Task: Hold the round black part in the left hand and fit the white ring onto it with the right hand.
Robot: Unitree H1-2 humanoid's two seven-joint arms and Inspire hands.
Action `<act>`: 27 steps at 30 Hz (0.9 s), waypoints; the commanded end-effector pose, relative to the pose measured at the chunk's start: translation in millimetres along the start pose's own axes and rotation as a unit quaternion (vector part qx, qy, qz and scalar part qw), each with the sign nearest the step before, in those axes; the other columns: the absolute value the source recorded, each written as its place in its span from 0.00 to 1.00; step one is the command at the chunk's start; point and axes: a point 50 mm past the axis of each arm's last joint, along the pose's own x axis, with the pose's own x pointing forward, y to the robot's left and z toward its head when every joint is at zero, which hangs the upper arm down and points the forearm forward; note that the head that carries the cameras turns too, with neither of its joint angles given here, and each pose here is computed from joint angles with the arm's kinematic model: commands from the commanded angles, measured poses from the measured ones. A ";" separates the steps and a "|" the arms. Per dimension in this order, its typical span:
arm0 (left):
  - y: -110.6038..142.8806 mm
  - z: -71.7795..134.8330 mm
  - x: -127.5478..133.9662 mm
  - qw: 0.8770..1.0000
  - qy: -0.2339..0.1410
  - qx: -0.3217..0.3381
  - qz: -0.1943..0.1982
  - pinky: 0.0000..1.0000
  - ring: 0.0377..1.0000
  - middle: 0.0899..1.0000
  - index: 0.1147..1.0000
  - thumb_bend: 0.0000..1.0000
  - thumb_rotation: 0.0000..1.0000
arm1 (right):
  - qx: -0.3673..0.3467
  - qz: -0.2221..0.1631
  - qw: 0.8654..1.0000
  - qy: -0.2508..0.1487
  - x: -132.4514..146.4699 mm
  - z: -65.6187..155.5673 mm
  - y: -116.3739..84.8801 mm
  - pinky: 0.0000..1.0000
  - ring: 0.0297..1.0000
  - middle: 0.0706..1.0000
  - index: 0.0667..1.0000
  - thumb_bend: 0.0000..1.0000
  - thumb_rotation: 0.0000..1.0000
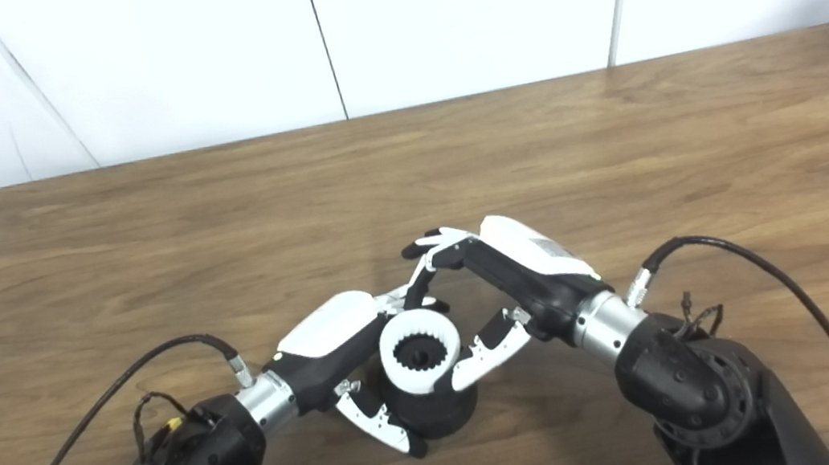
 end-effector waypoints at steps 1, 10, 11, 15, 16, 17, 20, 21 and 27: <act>1.5 -2.9 -1.5 1.000 0.010 0.009 -0.012 0.94 0.99 0.90 0.61 0.86 0.21 | -0.016 -0.025 0.999 -0.025 0.7 7.0 -11.0 0.82 0.94 0.86 0.45 0.53 0.15; 2.9 -3.4 -1.7 1.000 0.008 0.002 -0.009 0.94 0.99 0.90 0.59 0.86 0.20 | -0.020 -0.021 0.999 -0.019 -2.3 1.7 -10.2 0.82 0.94 0.85 0.45 0.53 0.15; 2.9 -3.5 -1.7 1.000 0.008 0.001 -0.009 0.94 0.99 0.90 0.59 0.86 0.20 | -0.019 -0.021 0.999 -0.019 -2.7 1.0 -9.9 0.83 0.95 0.86 0.45 0.53 0.15; 2.9 -3.6 -1.5 1.000 0.009 0.000 -0.009 0.94 0.99 0.90 0.59 0.86 0.20 | -0.020 -0.019 0.999 -0.018 -4.1 -0.8 -8.6 0.82 0.94 0.86 0.45 0.53 0.15; 2.9 -3.6 -1.5 1.000 0.010 0.000 -0.009 0.93 0.99 0.90 0.59 0.87 0.20 | -0.020 -0.019 0.999 -0.018 -4.3 -1.0 -8.4 0.82 0.94 0.86 0.45 0.53 0.15; 2.9 -3.5 -1.4 1.000 0.010 0.001 -0.009 0.93 0.99 0.90 0.59 0.87 0.20 | -0.021 -0.019 0.999 -0.018 -4.5 -1.0 -8.2 0.82 0.94 0.86 0.45 0.53 0.15; 3.5 -3.2 -1.2 1.000 0.010 0.003 -0.011 0.93 0.99 0.90 0.60 0.86 0.20 | -0.027 -0.018 0.999 -0.018 -5.2 -1.2 -7.0 0.81 0.94 0.86 0.45 0.53 0.15; 3.7 -3.2 -1.1 1.000 0.009 0.004 -0.011 0.93 0.99 0.90 0.60 0.86 0.20 | -0.029 -0.017 0.999 -0.018 -5.4 -1.0 -6.9 0.81 0.94 0.86 0.45 0.53 0.15; 4.1 -3.3 -0.2 1.000 0.011 0.000 -0.009 0.93 0.99 0.90 0.60 0.87 0.19 | -0.035 -0.014 0.999 -0.019 -5.8 1.3 -3.4 0.83 0.95 0.86 0.45 0.53 0.15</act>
